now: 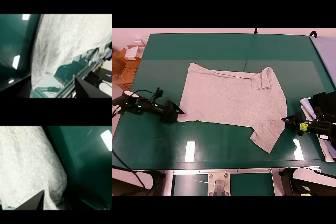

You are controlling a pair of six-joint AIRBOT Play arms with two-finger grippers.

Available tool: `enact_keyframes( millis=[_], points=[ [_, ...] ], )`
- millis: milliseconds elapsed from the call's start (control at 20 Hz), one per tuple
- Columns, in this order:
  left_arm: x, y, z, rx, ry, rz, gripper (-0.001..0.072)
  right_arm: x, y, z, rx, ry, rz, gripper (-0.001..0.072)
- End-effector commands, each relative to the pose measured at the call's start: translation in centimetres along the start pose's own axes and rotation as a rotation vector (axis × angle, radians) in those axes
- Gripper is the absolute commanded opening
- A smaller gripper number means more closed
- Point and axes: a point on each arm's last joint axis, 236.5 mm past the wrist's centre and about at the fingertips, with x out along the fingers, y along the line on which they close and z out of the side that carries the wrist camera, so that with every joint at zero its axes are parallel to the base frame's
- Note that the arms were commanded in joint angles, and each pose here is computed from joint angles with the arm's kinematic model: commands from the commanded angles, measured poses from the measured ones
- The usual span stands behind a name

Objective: Fold the shirts.

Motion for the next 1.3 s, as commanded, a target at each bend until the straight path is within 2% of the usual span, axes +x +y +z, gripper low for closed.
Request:
enact_keyframes(
  millis=[0,100,150,200,250,300,350,500,700,850,950,1100,1250],
  points=[
    [1.4,1.3,1.3,0.043,-0.069,0.063,0.0547,0.4,0.2,1.0,0.003,-0.041,0.006,0.0372],
    [1.6,0.6,2.3,0.063,-0.108,0.049,0.0523,0.7,0.6,0.8,-0.008,-0.03,0.007,0.0349],
    [1.6,0.1,2.6,0.067,-0.119,0.033,0.037,0.9,0.7,0.6,-0.015,-0.025,0.006,0.0294],
    [1.5,-0.1,2.8,0.081,-0.123,0.026,0.0115,0.9,1.0,0.7,-0.022,-0.027,0.006,0.0202],
    [1.4,-0.3,2.8,0.086,-0.123,0.023,0.0022,0.9,1.3,1.2,-0.029,-0.036,0.01,0.0112],
    [1.1,-0.8,2.9,0.097,-0.12,0.016,0.0021,0.6,1.8,1.8,-0.046,-0.049,0.014,0.004],
    [0.5,-1.7,3.1,0.12,-0.116,0.006,0.0021,-0.1,2.8,2.7,-0.072,-0.057,0.028,0.0016],
    [-3.7,-6.9,3.9,0.259,-0.171,-0.014,0.002,-4.7,9.2,5.6,-0.238,-0.12,0.111,0.0014],
    [-15.5,-21.6,2.6,0.619,-0.479,-0.047,0.0021,-17.6,24.9,6.5,-0.583,-0.402,0.3,0.0015],
    [-25.7,-35.9,-6.3,0.986,-0.801,-0.141,0.0021,-29.5,36.9,0.1,-0.913,-0.687,0.419,0.0015],
    [-31.2,-42.6,-14.5,1.224,-1.03,-0.126,0.0021,-37.1,42.7,-6.2,-1.12,-0.941,0.416,0.0015],
    [-36.2,-47.8,-26.0,1.463,-1.316,-0.061,0.0021,-45.3,47.0,-14.6,-1.293,-1.288,0.38,0.0015],
    [-38.7,-48.6,-31.0,1.502,-1.482,0.034,0.0021,-48.9,47.5,-18.4,-1.347,-1.488,0.296,0.0015]
  ],
)
